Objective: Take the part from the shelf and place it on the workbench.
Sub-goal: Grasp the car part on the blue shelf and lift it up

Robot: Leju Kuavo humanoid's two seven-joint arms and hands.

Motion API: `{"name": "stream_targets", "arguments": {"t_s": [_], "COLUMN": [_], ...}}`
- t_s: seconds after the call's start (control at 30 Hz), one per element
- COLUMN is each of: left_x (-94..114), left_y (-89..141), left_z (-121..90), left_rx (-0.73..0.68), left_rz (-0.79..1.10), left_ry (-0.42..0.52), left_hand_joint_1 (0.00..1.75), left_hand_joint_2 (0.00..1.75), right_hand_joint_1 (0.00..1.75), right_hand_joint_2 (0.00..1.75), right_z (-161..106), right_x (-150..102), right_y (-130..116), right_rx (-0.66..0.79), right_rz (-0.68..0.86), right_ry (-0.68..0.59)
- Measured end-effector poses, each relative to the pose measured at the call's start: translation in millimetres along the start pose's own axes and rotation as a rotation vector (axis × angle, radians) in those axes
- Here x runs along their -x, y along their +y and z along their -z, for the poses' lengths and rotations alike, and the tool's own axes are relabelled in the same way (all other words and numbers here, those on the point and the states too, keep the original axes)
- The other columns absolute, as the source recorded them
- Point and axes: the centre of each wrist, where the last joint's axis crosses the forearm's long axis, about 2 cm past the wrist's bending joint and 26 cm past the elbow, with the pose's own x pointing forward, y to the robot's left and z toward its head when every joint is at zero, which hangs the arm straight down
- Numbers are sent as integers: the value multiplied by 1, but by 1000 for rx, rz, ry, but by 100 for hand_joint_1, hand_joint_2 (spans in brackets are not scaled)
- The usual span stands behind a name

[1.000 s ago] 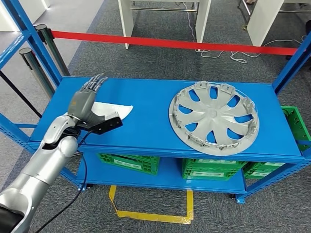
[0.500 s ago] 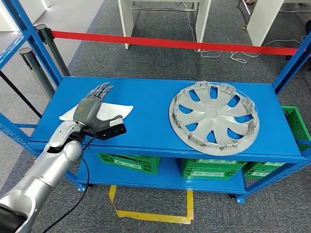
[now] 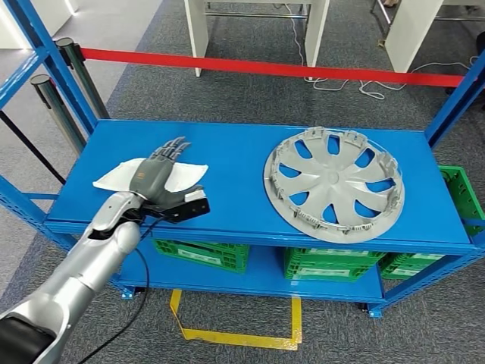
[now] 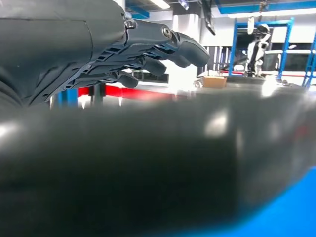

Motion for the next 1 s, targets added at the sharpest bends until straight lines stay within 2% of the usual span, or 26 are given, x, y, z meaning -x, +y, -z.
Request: {"name": "stream_targets", "arguments": {"t_s": [0.17, 0.3, 0.63, 0.87, 1.0], "left_x": [-12, -13, -7, -2, -1], "left_y": [-8, -16, -38, -35, -33], "left_z": [11, 15, 8, 11, 12], "left_rx": [48, 113, 250, 295, 254], "left_rz": [21, 43, 79, 104, 170], "left_ry": [9, 39, 114, 139, 179], "left_hand_joint_1": [0, 0, 0, 0, 0], "left_hand_joint_2": [175, 175, 175, 175, 175], "right_hand_joint_1": [0, 0, 0, 0, 0], "right_hand_joint_2": [0, 0, 0, 0, 0], "right_z": [0, 0, 0, 0, 0], "right_x": [0, 0, 0, 0, 0], "right_y": [-2, -3, -6, -6, -6], "right_rx": [-3, -7, -7, -6, -5], "right_rz": [-18, -23, -21, -21, -20], "right_ry": [-29, -22, -12, -16, -24]}}
